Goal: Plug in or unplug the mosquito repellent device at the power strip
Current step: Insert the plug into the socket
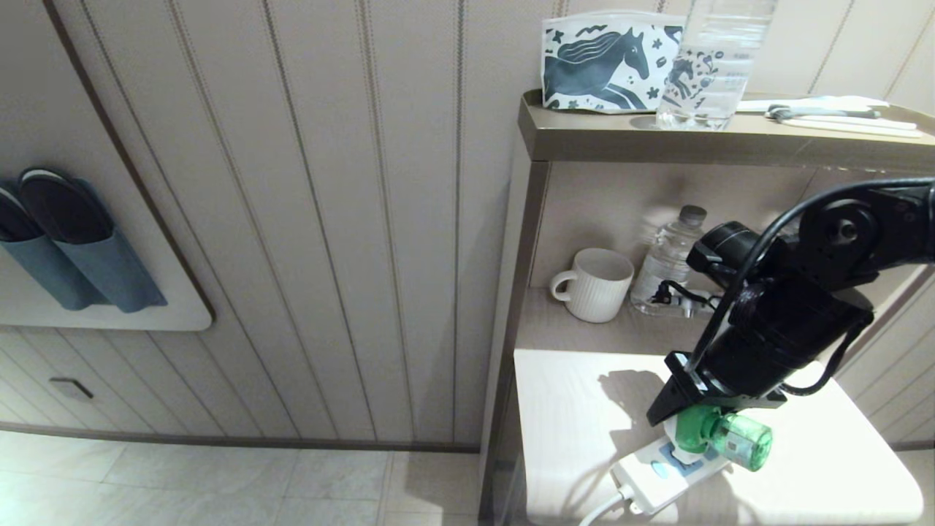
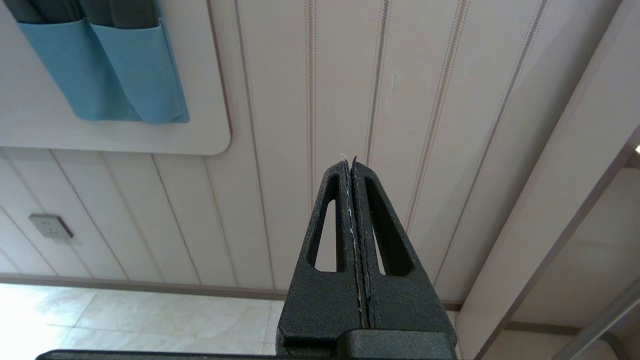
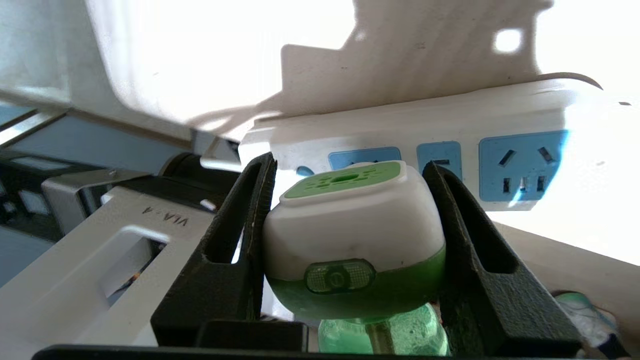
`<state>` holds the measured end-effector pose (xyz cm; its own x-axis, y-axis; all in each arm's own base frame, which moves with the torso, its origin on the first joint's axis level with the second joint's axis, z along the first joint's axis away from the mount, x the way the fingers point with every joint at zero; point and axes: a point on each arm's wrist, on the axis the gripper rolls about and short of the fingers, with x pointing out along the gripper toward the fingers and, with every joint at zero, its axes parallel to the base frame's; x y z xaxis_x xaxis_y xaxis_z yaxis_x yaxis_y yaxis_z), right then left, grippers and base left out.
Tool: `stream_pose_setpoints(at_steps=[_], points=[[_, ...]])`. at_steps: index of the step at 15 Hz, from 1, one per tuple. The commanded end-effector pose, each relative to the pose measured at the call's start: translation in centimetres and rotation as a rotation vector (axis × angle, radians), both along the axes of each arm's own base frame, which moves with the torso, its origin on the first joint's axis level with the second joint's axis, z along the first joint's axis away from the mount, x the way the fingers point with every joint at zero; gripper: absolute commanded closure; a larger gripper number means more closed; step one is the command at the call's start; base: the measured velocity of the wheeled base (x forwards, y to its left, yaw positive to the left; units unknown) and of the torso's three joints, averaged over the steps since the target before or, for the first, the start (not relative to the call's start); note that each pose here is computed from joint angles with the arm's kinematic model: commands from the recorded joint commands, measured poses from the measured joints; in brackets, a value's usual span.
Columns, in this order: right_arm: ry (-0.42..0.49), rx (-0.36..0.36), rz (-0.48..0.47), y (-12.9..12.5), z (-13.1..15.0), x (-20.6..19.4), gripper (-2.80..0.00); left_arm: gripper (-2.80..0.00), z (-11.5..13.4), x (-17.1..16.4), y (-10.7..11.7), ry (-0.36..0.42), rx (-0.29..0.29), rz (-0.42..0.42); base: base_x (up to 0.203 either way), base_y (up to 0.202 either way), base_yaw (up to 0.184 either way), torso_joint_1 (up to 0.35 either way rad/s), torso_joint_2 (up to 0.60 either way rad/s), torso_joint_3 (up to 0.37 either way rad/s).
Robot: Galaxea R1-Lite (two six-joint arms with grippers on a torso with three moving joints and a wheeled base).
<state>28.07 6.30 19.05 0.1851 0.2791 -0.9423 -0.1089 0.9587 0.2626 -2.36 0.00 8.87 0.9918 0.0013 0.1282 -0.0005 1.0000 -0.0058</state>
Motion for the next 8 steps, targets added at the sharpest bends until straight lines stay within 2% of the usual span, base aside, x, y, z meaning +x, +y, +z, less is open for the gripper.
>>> stream_pose_setpoints(at_steps=[1, 6, 8], points=[[-0.029, -0.002, -0.003, 0.0, 0.4, 0.1, 0.00, 0.00, 0.0, 0.0, 0.0, -0.002, -0.001, 0.000, 0.000, 0.000, 0.000, 0.000, 0.00, 0.000], [-0.121, -0.079, -0.003, 0.8, 0.1, 1.1, 0.00, 0.00, 0.0, 0.0, 0.0, -0.002, -0.001, 0.000, 0.000, 0.000, 0.000, 0.000, 0.00, 0.000], [-0.122, -0.085, -0.003, 0.9, -0.1, 1.5, 0.00, 0.00, 0.0, 0.0, 0.0, -0.002, -0.001, 0.000, 0.000, 0.000, 0.000, 0.000, 0.00, 0.000]])
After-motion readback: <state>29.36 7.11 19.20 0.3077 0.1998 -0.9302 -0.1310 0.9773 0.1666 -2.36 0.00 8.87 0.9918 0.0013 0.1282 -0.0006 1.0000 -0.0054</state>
